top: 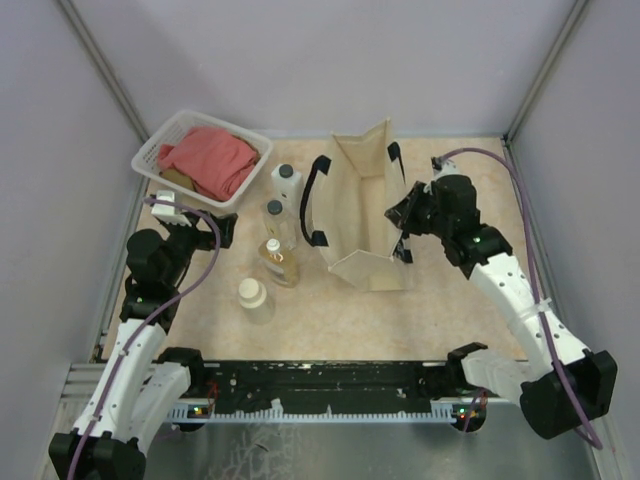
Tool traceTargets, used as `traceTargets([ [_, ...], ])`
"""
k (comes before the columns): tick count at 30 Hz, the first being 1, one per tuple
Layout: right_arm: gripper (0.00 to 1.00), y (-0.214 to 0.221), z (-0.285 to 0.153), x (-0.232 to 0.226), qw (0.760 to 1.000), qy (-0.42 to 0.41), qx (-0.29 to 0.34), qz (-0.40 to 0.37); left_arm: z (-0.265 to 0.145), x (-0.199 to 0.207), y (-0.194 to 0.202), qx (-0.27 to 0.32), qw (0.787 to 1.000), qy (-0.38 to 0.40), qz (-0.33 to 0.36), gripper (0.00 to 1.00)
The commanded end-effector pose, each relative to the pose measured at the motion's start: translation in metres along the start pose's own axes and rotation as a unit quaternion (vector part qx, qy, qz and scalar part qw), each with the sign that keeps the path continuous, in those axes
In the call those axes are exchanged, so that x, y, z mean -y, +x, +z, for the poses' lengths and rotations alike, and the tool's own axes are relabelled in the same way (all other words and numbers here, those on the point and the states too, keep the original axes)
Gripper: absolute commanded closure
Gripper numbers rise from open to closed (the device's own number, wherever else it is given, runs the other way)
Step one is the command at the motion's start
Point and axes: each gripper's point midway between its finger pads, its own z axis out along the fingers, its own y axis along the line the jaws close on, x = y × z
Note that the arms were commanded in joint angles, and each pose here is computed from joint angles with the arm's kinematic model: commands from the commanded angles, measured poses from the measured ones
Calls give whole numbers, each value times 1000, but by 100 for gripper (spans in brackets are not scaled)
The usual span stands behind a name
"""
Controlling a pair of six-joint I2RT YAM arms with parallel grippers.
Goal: Place the personal care products into the canvas bag
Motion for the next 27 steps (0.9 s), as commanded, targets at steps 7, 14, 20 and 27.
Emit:
traceTargets([
  [7,100,8,9,17,1000,8,23,-18,27,26,-7,-27,997,69,20,1],
  [14,100,8,5,31,998,39,27,-41,79,41,-29,-59,993,89,48,1],
  [20,100,13,7,36,998,41,26,-47,130,46,-23,-136,984,108,33,1],
  [27,100,13,8,38,997,43,26,-59,156,57,-32,-166,973,151,51,1],
])
